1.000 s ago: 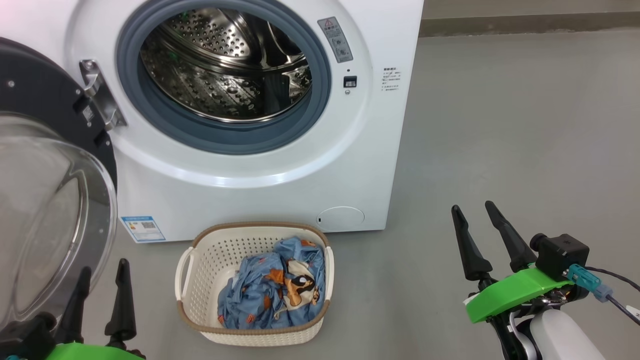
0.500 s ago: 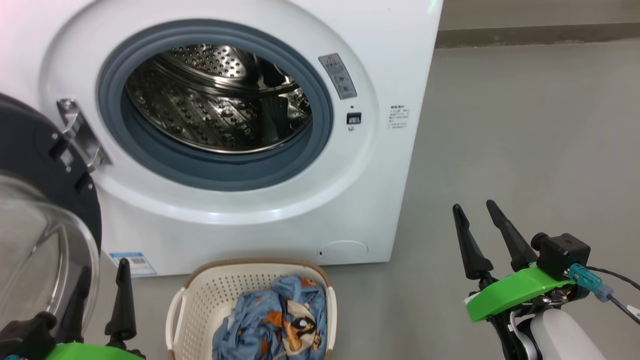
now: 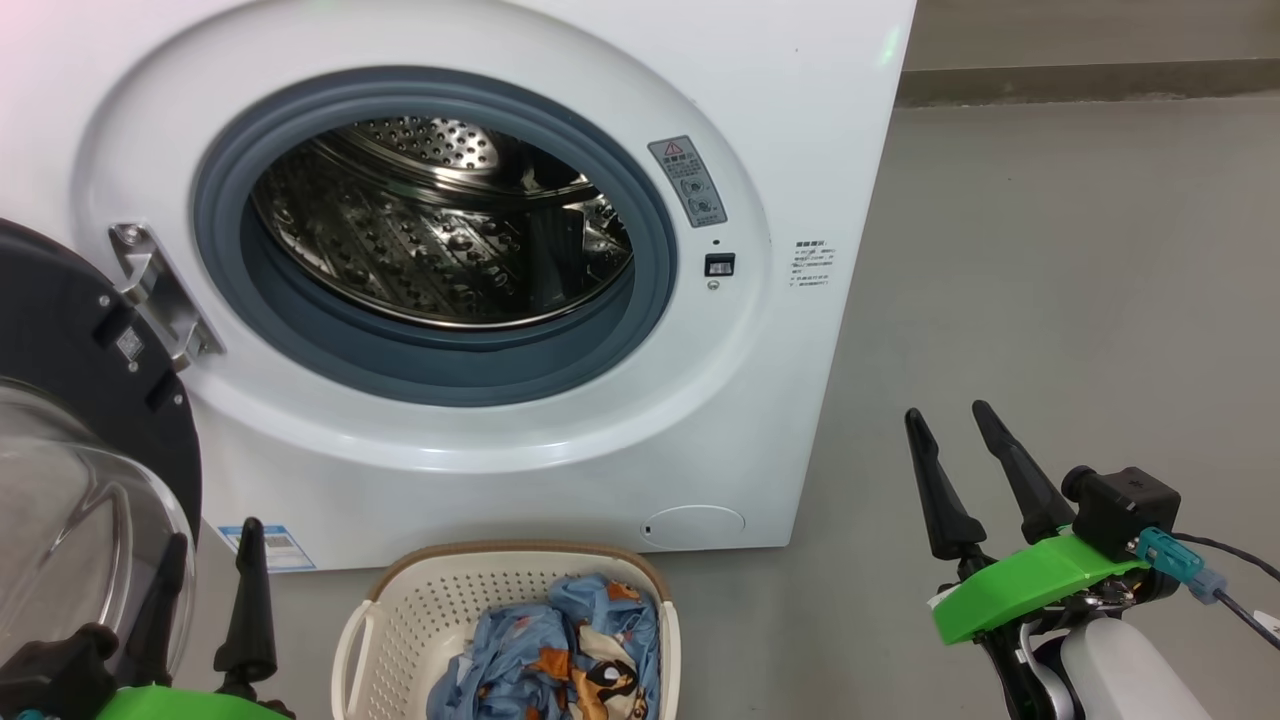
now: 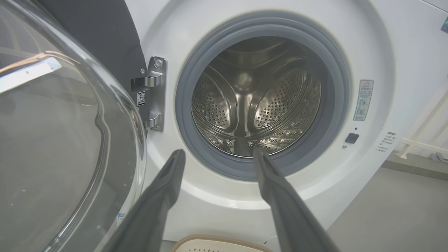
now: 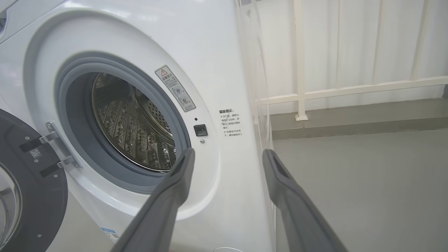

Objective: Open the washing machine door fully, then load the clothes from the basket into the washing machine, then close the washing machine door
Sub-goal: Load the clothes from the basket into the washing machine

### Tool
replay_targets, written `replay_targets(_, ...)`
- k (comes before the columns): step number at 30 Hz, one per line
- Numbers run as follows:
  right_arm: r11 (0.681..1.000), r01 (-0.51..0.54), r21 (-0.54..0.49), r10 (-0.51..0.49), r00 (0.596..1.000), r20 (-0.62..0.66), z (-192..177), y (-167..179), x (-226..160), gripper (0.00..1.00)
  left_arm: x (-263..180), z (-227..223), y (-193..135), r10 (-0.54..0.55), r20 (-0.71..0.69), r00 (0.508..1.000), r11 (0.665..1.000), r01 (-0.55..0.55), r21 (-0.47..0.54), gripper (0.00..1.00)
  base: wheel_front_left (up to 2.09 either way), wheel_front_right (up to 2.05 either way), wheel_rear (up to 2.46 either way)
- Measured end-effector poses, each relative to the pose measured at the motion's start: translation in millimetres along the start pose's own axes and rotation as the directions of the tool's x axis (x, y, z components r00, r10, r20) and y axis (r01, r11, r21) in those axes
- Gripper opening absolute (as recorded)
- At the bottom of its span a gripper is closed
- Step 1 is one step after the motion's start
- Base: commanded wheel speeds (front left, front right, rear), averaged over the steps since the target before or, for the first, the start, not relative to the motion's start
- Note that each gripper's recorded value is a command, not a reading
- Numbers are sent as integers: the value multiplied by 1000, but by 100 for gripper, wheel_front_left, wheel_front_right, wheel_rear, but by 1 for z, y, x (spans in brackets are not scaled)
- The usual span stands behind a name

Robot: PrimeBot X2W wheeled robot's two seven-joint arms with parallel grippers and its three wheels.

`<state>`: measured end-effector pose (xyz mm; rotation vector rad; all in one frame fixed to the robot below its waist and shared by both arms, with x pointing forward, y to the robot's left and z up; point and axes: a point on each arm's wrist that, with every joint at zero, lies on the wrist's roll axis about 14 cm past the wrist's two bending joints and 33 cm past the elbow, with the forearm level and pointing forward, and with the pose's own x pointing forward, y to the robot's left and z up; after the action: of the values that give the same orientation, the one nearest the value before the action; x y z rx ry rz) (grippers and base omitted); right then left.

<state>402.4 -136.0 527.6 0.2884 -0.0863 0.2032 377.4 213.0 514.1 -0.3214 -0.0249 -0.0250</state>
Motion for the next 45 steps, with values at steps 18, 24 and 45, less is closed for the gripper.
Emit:
replay_targets(18,1000,-16,-3,16,1000,-15,-5,5,0,100,0,-5,-1,-5,-15,1000,1000,5,5,100,0,0,0)
replay_targets(24,1000,-12,-3,12,1000,-18,-6,3,-1,100,1,-5,0,-7,-20,1000,1000,7,25,100,0,0,0)
replay_targets(45,999,50,-6,-51,996,-77,-30,-17,3,100,22,-24,0,-27,-77,997,998,32,58,100,0,0,0)
